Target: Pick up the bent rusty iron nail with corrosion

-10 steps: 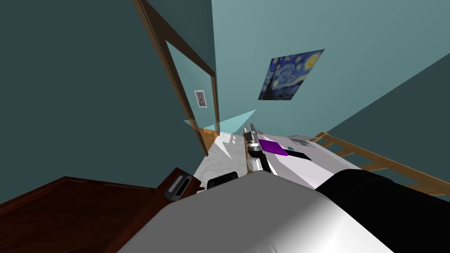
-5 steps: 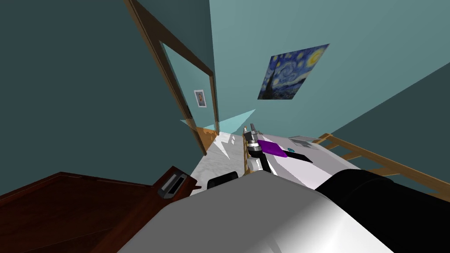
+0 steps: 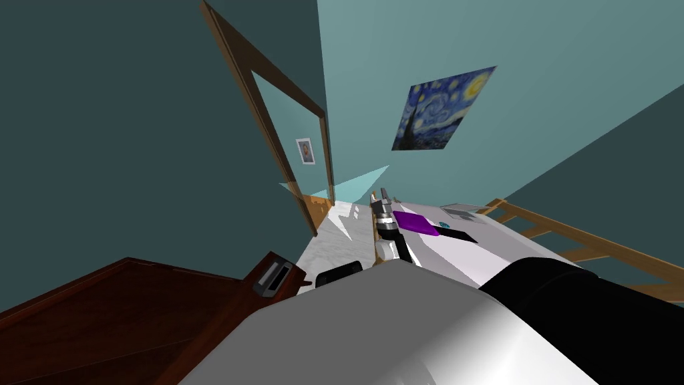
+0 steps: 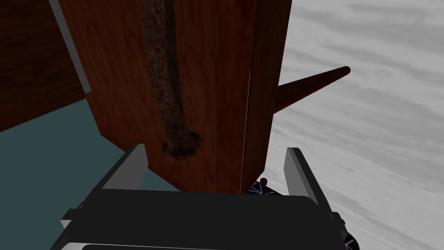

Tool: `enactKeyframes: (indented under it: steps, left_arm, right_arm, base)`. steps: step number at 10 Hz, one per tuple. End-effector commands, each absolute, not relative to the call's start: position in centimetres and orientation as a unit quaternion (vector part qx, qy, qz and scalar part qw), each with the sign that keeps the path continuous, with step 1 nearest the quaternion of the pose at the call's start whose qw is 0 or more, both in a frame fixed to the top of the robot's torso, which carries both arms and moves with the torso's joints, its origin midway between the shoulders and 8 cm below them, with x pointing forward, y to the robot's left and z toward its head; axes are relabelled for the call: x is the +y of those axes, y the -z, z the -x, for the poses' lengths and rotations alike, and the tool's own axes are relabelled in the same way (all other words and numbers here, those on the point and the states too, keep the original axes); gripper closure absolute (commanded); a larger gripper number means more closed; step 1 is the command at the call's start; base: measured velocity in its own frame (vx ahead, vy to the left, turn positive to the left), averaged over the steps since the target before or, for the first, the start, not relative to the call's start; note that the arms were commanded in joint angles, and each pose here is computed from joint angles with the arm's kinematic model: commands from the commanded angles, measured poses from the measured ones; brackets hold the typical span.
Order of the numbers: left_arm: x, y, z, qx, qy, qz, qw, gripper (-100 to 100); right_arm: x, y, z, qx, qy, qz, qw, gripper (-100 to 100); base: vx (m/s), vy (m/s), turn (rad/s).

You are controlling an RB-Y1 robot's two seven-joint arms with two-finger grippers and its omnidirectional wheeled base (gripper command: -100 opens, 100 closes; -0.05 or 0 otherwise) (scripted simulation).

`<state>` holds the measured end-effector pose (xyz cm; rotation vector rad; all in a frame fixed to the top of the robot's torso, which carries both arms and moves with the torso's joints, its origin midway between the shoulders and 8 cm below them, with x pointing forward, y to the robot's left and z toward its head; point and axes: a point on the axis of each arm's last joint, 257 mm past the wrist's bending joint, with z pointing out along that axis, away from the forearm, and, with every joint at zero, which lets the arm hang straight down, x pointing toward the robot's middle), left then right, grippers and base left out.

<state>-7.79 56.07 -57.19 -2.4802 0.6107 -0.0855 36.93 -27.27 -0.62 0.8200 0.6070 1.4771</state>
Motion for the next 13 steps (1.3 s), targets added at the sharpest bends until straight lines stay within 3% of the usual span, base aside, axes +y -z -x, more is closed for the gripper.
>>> enactKeyframes:
  steps: [1,4,5,6,10,11,13]
  left_arm:
    - [55.3,57.7,4.9,0.236,0.054,0.925,0.294,-100]
    - [54.9,57.9,2.7,0.243,0.070,0.921,0.296,-100]
    - [54.9,57.9,2.5,0.243,0.072,0.921,0.297,0]
    - [54.6,58.4,2.0,0.246,0.072,0.920,0.298,-100]
    - [54.0,59.2,1.3,0.250,0.073,0.919,0.297,-100]
    - [54.0,59.2,1.2,0.250,0.073,0.918,0.298,100]
    - [53.9,59.2,1.2,0.249,0.074,0.919,0.298,100]
  right_arm:
    - [-27.3,0.6,-36.9,0.264,-0.643,-0.357,0.624,0]
    - [-27.3,0.6,-36.9,0.264,-0.643,-0.357,0.624,0]
    - [-27.3,0.6,-36.9,0.264,-0.643,-0.357,0.623,0]
    - [-27.3,0.6,-36.9,0.264,-0.643,-0.357,0.623,0]
    - [-27.3,0.6,-36.9,0.264,-0.643,-0.357,0.623,0]
    - [-27.3,0.6,-36.9,0.264,-0.643,-0.357,0.623,0]
    - [-27.3,0.6,-36.9,0.264,-0.643,-0.357,0.623,0]
  base:
    - [-0.009,0.142,-0.021]
    - [-0.020,0.158,-0.024]
    - [-0.001,0.018,-0.002]
    - [-0.004,0.041,0.048]
    - [-0.002,0.022,0.010]
    - [0.000,0.000,0.000]
    - [0.000,-0.003,0.001]
